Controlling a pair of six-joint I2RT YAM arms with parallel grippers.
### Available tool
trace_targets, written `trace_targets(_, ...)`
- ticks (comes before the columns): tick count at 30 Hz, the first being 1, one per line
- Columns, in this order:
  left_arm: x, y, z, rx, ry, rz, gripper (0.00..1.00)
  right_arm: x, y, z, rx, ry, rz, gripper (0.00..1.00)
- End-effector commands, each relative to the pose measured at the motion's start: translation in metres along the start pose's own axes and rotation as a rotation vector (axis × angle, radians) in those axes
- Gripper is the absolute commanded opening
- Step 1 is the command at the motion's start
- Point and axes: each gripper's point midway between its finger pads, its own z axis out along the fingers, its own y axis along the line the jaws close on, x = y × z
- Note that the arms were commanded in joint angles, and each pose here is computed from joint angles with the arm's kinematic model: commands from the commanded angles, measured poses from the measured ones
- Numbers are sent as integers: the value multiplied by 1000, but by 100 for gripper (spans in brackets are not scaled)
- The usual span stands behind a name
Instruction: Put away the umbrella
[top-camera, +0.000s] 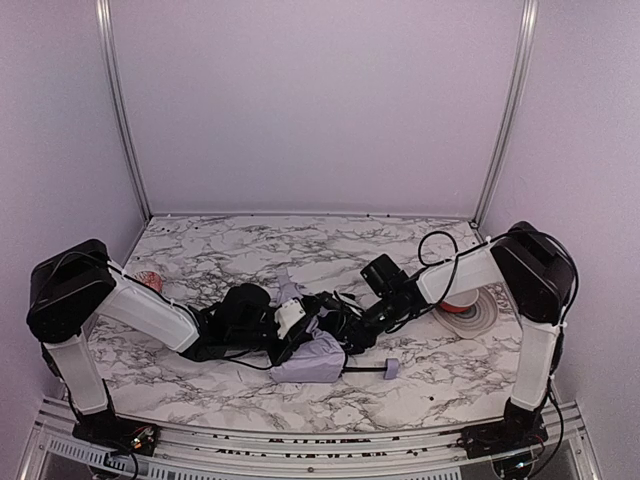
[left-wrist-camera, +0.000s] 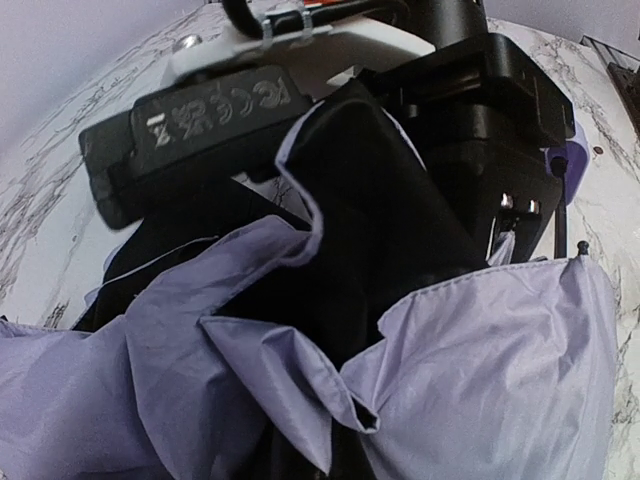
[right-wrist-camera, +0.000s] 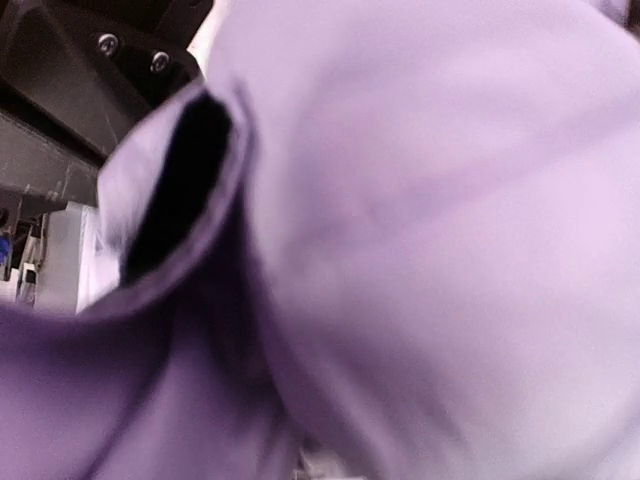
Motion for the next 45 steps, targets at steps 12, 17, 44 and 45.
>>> trace_targets(12,70,-14,4,89,211,-65,0,-50,35,-71,142,-244,-139,66)
trace_targets(17,63,-12,1,83,193,-66,0,-55,44,-40,100,-209,-173,66)
trace_targets(44,-27,16,-3,-25,-42,20,59,-39,37,-20,-5,-109,-144,21)
trace_targets(45,-28,13,-3,-8,-47,22,57,-39,36,-23,2,-114,-140,23)
